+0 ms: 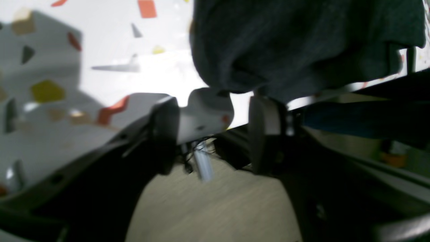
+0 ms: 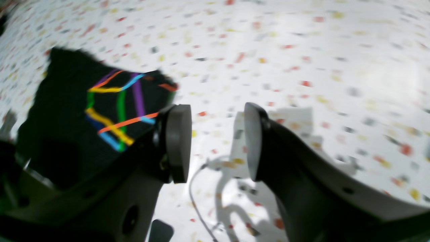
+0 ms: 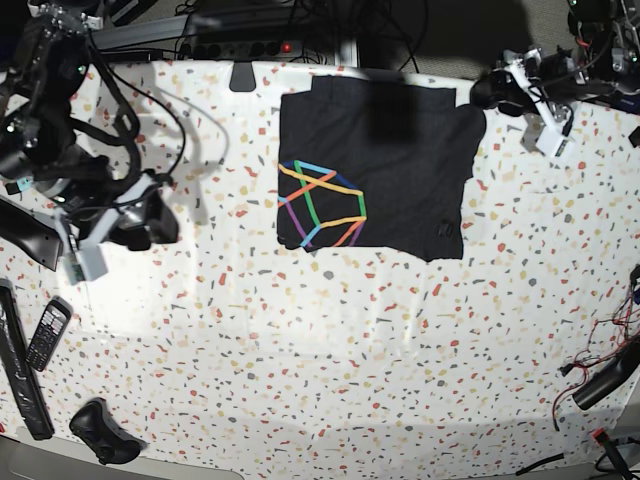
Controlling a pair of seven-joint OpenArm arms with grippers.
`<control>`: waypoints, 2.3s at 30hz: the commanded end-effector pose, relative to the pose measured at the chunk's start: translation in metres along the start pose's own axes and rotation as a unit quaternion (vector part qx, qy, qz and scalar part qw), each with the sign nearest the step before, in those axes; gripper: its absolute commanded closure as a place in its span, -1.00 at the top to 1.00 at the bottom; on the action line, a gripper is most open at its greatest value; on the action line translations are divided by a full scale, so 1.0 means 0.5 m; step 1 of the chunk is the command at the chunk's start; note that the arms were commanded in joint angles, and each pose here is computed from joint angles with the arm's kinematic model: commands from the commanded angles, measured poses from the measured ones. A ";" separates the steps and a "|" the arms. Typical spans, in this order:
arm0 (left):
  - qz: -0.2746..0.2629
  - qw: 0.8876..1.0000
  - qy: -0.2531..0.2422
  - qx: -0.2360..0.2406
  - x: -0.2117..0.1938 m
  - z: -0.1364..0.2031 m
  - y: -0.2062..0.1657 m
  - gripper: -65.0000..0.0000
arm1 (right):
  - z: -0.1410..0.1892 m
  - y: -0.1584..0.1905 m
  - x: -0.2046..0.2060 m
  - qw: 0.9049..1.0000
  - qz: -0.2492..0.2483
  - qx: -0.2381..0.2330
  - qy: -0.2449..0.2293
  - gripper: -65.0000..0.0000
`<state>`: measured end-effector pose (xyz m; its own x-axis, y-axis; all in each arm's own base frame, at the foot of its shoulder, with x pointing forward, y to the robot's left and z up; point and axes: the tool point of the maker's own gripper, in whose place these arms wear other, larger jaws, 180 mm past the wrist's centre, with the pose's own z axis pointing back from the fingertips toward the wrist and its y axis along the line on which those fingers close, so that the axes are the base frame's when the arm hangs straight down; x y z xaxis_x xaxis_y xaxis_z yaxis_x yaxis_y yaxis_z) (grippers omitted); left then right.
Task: Fold the T-shirt properly
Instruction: 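Open the right gripper and withdraw it from the folded shirt, then press and adjust the folded shirt edges with both grippers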
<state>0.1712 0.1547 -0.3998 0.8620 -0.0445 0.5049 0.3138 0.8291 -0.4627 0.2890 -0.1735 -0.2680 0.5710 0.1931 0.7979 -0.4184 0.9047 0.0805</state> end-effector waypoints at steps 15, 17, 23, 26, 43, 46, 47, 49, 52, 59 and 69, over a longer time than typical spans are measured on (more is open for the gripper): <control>-0.021 0.996 -0.010 -0.084 0.015 -0.026 -0.092 -1.00 | -0.154 0.132 0.000 0.992 0.100 0.082 0.010 -1.00; -0.035 0.996 -0.014 -0.077 0.018 -0.040 -0.096 -1.00 | -0.183 0.126 -0.008 0.991 0.095 0.088 0.026 -1.00; -0.034 0.998 -0.035 -0.045 0.034 -0.073 -0.094 -1.00 | -0.243 0.134 -0.007 0.986 0.109 0.110 0.056 -1.00; -0.020 0.999 -0.021 -0.035 0.021 -0.088 -0.092 -1.00 | -0.267 0.144 -0.023 0.984 0.112 0.123 0.072 -1.00; 0.004 0.999 -0.035 0.017 0.026 -0.120 -0.030 -1.00 | -0.276 0.216 -0.153 0.959 0.121 0.198 0.160 -1.00; -0.008 0.998 -0.051 0.038 0.059 -0.120 -0.013 -1.00 | -0.272 0.218 -0.171 0.958 0.121 0.198 0.169 -1.00; -0.013 0.997 -0.055 0.043 0.067 -0.120 -0.009 -1.00 | -0.271 0.219 -0.177 0.957 0.122 0.198 0.172 -1.00; -0.022 0.996 -0.066 0.055 0.087 -0.119 0.001 -1.00 | -0.269 0.214 -0.192 0.956 0.135 0.188 0.180 -1.00; -0.037 0.993 -0.081 0.074 0.111 -0.116 0.014 -1.00 | -0.258 0.212 -0.209 0.954 0.158 0.175 0.186 -1.00; -0.042 0.988 -0.120 0.084 0.156 -0.126 0.036 -1.00 | -0.217 0.262 -0.235 0.949 0.178 0.188 0.178 -1.00; -0.021 0.992 -0.124 0.029 0.208 -0.209 0.038 -1.00 | -0.157 0.333 -0.260 0.949 0.172 0.210 0.159 -1.00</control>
<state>0.3081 0.1062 -0.4316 0.7151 0.0768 0.6947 0.3122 0.8542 -0.4158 0.1953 -0.0179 -0.4112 0.5229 0.6151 0.5902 -0.8200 0.5520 0.1512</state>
